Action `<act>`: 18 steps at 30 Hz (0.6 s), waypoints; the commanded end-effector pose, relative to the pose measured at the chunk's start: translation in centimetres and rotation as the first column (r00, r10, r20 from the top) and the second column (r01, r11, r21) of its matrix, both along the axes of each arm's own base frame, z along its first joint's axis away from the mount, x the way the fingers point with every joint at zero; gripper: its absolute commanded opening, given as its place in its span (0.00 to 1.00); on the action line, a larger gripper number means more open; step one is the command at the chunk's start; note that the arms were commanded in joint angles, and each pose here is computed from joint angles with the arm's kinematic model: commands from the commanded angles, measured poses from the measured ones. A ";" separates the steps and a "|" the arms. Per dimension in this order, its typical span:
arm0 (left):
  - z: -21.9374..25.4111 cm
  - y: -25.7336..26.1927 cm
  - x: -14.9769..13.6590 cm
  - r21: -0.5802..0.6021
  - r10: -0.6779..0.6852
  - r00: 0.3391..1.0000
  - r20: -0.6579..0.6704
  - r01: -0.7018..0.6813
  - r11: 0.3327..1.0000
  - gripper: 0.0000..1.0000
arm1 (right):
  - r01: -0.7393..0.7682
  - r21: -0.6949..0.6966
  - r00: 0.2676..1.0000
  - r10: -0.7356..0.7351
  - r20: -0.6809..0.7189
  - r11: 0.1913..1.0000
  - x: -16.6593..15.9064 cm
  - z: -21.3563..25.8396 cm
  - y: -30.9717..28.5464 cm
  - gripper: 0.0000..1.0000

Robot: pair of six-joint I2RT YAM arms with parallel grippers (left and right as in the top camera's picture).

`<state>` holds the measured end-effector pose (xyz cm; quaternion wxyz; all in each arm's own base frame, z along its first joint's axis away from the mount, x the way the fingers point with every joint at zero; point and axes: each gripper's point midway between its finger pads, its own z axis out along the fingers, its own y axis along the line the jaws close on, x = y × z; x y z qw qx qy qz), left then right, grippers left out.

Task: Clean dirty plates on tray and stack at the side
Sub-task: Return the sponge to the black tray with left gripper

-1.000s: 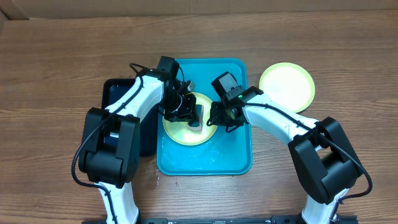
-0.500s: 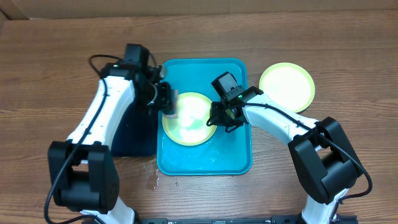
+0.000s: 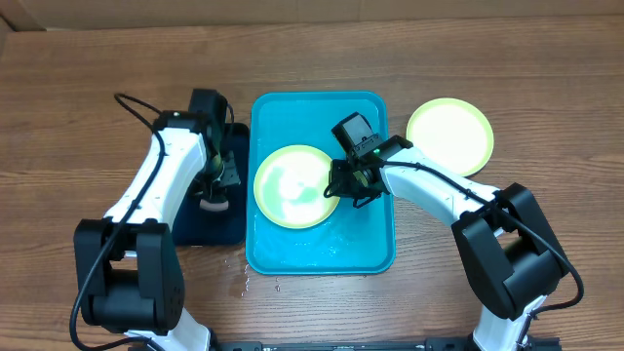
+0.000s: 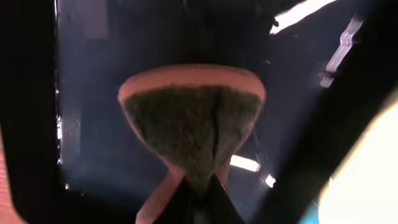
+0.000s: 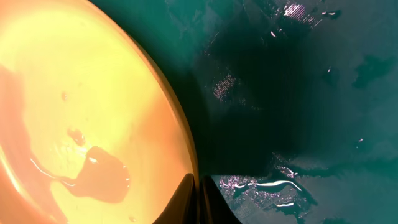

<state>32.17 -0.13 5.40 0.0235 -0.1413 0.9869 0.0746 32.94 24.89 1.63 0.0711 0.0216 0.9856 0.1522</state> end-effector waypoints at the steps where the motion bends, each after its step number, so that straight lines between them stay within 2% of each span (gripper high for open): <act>1: -1.3 1.3 -1.0 0.064 0.037 0.999 0.005 -0.037 0.997 0.04 | -0.013 -0.002 1.000 0.013 -0.003 1.000 -0.3 -0.3 0.2 0.04; 9: -3.7 1.2 -2.1 0.053 0.037 0.999 0.002 -0.037 0.998 0.06 | -0.013 0.000 1.000 0.013 0.000 1.000 -0.2 -0.3 0.2 0.04; 11: -3.7 1.1 -2.0 0.049 0.036 0.999 0.002 -0.036 0.998 0.21 | -0.013 0.000 1.000 0.013 0.001 1.000 -0.2 -0.3 0.2 0.04; 13: -3.8 0.6 -2.1 0.020 0.007 1.000 -0.005 -0.007 1.000 0.32 | -0.013 0.002 1.000 0.013 0.003 1.000 -0.2 -0.3 0.3 0.05; 16: -3.6 -0.6 -1.8 -0.047 -0.042 0.999 -0.006 0.041 0.998 0.42 | -0.013 0.002 1.000 0.013 0.003 1.000 -0.2 -0.3 0.3 0.05; 18: -3.0 -0.9 -1.3 -0.067 -0.061 0.998 -0.001 0.061 0.996 0.44 | -0.013 0.001 1.000 0.013 0.003 1.000 -0.2 -0.3 0.3 0.06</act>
